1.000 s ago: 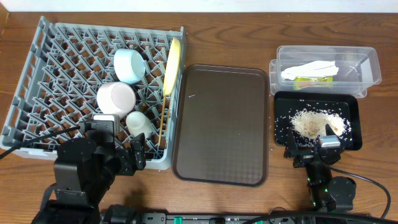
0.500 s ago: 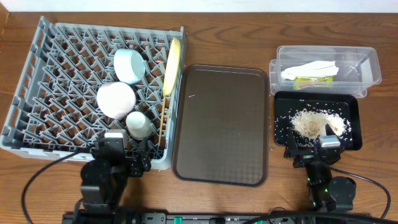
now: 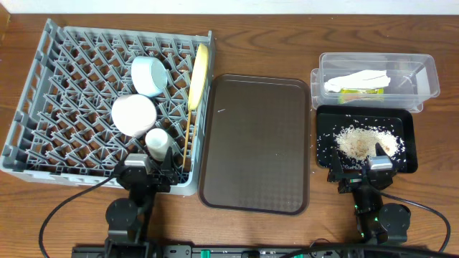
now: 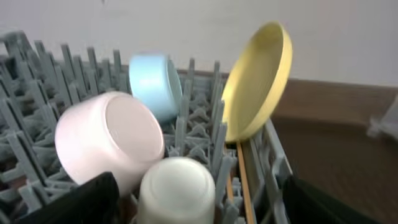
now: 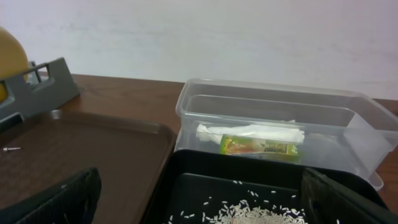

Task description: Sort waste into correct bins and load items into the dishwasher

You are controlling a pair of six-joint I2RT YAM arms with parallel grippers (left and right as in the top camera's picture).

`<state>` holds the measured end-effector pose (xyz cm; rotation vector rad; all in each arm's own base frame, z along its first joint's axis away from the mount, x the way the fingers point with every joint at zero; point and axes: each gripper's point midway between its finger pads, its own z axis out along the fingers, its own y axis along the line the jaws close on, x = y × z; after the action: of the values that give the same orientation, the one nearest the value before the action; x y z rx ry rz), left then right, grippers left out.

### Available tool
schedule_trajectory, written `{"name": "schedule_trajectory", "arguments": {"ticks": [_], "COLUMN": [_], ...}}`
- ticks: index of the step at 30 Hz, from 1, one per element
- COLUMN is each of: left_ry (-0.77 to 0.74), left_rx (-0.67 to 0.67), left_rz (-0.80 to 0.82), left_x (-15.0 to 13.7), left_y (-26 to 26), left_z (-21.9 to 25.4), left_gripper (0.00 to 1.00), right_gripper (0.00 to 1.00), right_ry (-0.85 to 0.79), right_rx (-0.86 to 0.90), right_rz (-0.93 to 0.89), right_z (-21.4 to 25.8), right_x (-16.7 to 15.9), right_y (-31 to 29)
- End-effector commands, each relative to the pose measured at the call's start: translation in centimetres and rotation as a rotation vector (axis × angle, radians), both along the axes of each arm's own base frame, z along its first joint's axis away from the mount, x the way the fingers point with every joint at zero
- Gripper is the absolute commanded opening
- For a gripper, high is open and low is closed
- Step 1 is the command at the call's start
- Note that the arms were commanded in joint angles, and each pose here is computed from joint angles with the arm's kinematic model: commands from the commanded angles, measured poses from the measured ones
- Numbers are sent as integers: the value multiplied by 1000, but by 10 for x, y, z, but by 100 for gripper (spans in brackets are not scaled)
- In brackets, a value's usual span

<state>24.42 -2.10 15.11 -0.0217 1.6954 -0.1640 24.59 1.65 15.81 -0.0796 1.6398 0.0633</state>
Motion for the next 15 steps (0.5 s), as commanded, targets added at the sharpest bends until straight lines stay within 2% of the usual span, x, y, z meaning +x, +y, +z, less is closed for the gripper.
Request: {"name": "schedule_trajectory", "arguments": {"ticks": [1,15], "left_ry": [-17,23], "left_rx": [27,77], "left_rz": [41,47], "left_x": [1,0], "left_y": [8,10], "left_z": [-3,-13], "left_gripper": [87,87], "right_gripper": [99,99], "right_ry": [-1,-1], "right_rx": [-11,-11], "right_rz": [-1,-1], "right_z": [0,0], "right_x": [0,0], "right_y": [0,0]}}
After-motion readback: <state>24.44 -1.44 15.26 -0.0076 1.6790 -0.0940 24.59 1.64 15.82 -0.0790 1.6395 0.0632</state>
